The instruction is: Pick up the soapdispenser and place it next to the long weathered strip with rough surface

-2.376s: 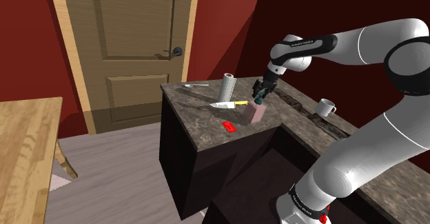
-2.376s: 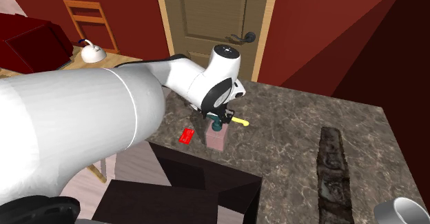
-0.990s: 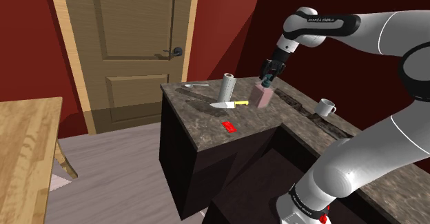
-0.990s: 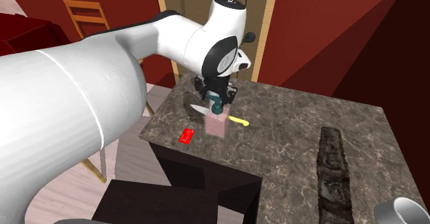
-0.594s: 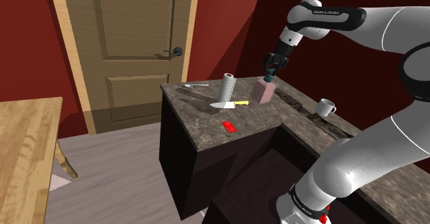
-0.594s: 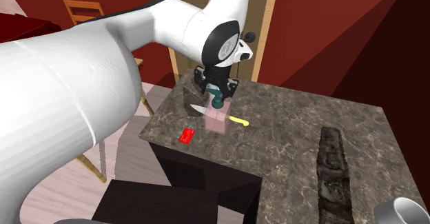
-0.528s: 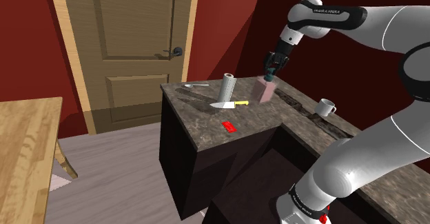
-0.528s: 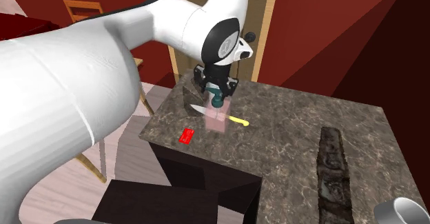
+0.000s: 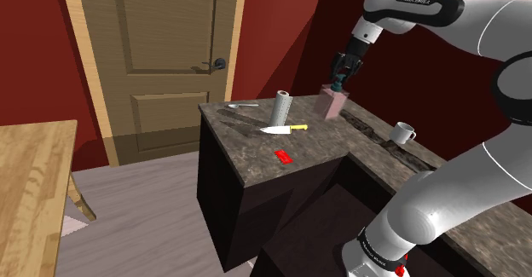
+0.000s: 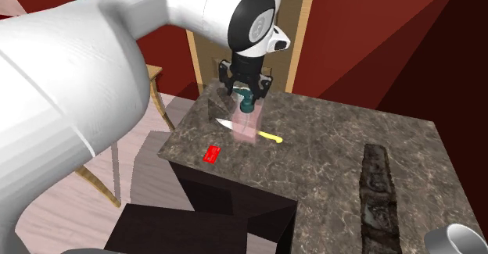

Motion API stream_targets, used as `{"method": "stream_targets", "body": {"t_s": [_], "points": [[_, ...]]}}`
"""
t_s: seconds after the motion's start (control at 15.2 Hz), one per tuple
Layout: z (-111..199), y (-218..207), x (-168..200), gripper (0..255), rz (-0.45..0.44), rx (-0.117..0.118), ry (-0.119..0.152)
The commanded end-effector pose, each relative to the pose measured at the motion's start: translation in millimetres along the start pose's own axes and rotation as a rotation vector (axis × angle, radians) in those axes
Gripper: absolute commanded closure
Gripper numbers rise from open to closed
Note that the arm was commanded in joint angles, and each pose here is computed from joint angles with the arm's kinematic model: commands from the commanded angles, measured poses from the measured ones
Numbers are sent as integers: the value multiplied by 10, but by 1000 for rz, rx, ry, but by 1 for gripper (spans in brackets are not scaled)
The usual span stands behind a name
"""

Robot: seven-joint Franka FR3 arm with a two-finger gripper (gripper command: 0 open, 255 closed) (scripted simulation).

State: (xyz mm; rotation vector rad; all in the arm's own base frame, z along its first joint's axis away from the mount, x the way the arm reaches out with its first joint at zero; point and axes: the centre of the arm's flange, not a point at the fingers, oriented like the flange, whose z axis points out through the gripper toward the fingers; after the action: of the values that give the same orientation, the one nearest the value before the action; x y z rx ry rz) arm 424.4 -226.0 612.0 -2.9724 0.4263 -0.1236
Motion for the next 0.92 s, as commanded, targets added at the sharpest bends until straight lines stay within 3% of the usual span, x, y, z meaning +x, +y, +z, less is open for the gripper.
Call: {"method": "stream_targets", "body": {"t_s": [0.0, 0.53, 0.86], "points": [[-106, -23, 12, 255, 0, 0, 0], [-492, -80, 36, 255, 0, 0, 0], [-598, 467, -318, 255, 0, 0, 0]]}}
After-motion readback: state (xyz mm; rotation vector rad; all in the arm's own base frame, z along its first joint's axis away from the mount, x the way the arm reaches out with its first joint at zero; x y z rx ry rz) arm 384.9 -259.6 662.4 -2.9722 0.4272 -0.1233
